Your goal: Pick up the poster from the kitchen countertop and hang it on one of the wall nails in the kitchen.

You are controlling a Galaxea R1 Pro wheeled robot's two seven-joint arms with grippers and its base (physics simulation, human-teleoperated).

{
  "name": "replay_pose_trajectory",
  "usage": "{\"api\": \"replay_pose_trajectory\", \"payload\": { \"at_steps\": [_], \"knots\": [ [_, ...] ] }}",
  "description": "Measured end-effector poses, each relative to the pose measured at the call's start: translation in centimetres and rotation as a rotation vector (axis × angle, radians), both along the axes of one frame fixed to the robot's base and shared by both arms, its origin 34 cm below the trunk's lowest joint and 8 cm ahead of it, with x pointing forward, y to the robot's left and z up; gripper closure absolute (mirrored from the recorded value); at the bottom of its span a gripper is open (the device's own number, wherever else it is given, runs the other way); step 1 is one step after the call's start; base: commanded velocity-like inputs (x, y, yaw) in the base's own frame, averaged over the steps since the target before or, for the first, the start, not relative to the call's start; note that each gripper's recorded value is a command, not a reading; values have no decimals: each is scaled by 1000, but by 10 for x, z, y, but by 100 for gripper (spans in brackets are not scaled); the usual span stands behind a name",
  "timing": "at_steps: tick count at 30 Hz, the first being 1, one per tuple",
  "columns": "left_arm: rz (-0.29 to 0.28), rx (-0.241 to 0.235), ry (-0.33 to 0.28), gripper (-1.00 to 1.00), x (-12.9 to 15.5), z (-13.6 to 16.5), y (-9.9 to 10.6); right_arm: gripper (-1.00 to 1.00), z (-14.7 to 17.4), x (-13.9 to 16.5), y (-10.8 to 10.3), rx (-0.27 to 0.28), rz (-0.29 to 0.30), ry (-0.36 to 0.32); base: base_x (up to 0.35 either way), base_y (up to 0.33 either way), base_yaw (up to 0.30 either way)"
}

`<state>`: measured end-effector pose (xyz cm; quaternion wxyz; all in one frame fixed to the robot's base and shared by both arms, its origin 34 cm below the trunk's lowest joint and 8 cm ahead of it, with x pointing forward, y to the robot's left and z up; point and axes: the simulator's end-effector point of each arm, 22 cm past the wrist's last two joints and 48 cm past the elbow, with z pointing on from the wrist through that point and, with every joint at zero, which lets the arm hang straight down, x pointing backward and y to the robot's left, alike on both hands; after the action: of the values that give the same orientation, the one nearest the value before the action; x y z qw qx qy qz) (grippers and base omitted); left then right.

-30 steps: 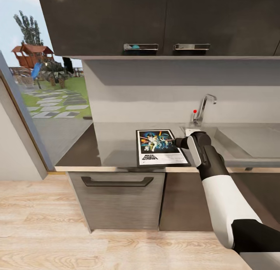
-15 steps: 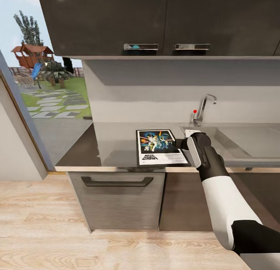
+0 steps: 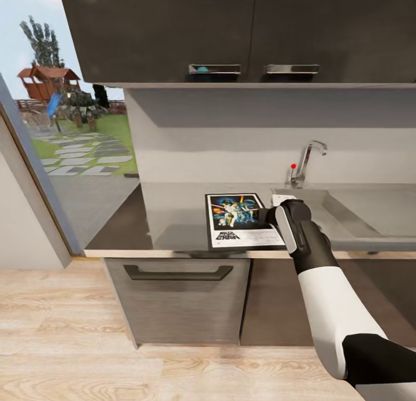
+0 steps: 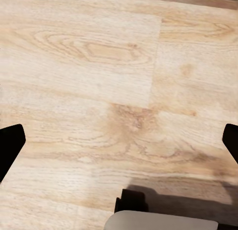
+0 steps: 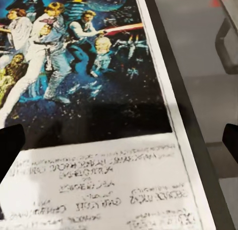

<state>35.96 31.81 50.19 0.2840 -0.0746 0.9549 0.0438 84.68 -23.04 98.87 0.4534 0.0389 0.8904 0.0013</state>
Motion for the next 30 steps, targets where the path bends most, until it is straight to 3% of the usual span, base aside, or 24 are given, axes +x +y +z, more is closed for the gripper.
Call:
{"api": "replay_pose_trajectory", "payload": {
  "at_steps": [22, 30],
  "knots": [
    [0, 2, 0, -100, 0, 0, 1, -100, -4, -1, 5, 1, 7, 8, 2, 124, 0],
    [0, 2, 0, -100, 0, 0, 1, -100, -4, -1, 7, 1, 10, 9, 0, 263, 0]
  ]
}}
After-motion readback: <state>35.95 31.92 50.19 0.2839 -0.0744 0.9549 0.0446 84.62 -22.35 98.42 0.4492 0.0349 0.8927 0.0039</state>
